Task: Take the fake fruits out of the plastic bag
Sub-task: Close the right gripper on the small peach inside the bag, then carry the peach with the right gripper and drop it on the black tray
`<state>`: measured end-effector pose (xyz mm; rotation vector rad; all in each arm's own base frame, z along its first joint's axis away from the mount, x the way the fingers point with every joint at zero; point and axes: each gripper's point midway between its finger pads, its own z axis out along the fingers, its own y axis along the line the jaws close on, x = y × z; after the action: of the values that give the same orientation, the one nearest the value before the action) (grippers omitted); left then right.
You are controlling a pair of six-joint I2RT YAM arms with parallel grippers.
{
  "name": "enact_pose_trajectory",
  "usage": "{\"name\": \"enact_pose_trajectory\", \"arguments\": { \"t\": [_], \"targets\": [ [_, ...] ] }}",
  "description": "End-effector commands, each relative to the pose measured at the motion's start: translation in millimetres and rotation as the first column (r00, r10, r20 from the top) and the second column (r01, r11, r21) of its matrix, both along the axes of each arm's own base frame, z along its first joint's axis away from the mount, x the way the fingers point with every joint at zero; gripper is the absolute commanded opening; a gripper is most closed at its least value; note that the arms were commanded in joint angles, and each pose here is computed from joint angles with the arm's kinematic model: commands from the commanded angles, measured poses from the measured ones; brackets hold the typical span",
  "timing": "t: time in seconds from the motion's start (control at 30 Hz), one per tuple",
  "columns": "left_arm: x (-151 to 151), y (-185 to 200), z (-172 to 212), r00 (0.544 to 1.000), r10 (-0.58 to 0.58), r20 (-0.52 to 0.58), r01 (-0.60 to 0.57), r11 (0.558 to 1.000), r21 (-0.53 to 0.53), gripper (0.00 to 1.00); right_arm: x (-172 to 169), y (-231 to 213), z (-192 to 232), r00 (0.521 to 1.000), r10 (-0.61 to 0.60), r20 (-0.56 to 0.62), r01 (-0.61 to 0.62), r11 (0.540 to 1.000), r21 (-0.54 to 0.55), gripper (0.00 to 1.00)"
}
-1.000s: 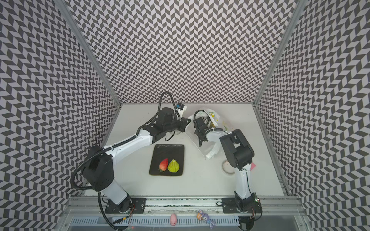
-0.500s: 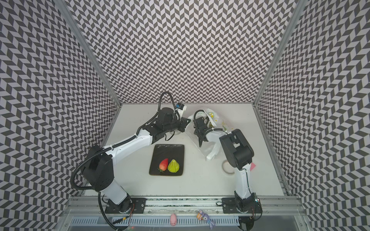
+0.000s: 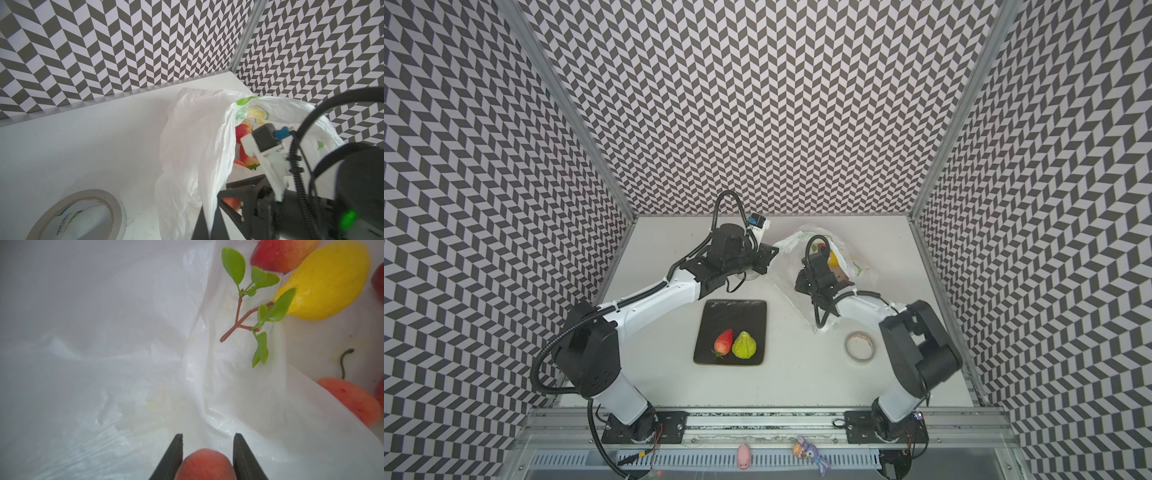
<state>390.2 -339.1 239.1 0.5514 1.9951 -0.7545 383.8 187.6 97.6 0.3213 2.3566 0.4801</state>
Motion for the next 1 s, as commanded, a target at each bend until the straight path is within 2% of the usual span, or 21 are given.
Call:
{"name": "enact_pose_trajectory", "arguments": {
  "t": [0.0, 0.1, 0.23, 0.33, 0.43, 0.53, 0.7, 0.8, 0.97],
  "targets": [
    [2.3, 6.3, 14.4, 0.999, 0.025, 0.028, -0.024, 0.999, -0.025, 0.0, -15.4, 11.7, 23.6, 0.992, 0.112, 0.059, -0.114, 0.993, 0.041, 0.36],
    [3.1, 6.6, 14.0, 0.999, 0.027, 0.026, -0.026, 0.999, -0.024, 0.0, -33.3, 14.5, 39.3, 0.976, 0.198, 0.091, -0.202, 0.979, 0.033, 0.36],
    [3.6, 6.7, 13.3, 0.999, 0.027, 0.023, -0.027, 0.999, -0.024, 0.0, -60.5, 26.6, 61.8, 0.928, 0.351, 0.128, -0.356, 0.935, 0.017, 0.35],
    [3.4, 6.6, 12.6, 0.999, 0.028, 0.021, -0.027, 0.999, -0.027, 0.0, -82.3, 42.3, 83.9, 0.868, 0.459, 0.191, -0.466, 0.885, -0.006, 0.36],
    [3.3, 7.1, 11.7, 0.999, 0.03, 0.019, -0.03, 0.999, -0.027, 0.0, -107.1, 67.8, 102.0, 0.778, 0.573, 0.257, -0.584, 0.811, -0.04, 0.36],
    [3.7, 7.1, 12.5, 0.999, 0.031, 0.023, -0.03, 0.999, -0.028, 0.0, -127.5, 90.9, 93.6, 0.709, 0.655, 0.263, -0.663, 0.745, -0.069, 0.36],
    [3.6, 8.8, 12.4, 0.999, 0.034, 0.024, -0.034, 0.999, -0.024, 0.0, -139.0, 125.6, 68.4, 0.656, 0.718, 0.232, -0.73, 0.682, -0.046, 0.36],
    [4.0, 9.3, 11.7, 0.999, 0.034, 0.023, -0.034, 0.999, -0.022, 0.0, -137.6, 143.0, 44.0, 0.641, 0.746, 0.184, -0.753, 0.656, -0.037, 0.36],
    [3.9, 10.0, 12.1, 0.999, 0.032, 0.023, -0.032, 0.999, -0.017, 0.0, -114.7, 157.2, 21.6, 0.681, 0.713, 0.166, -0.717, 0.695, -0.046, 0.36]
  ]
}}
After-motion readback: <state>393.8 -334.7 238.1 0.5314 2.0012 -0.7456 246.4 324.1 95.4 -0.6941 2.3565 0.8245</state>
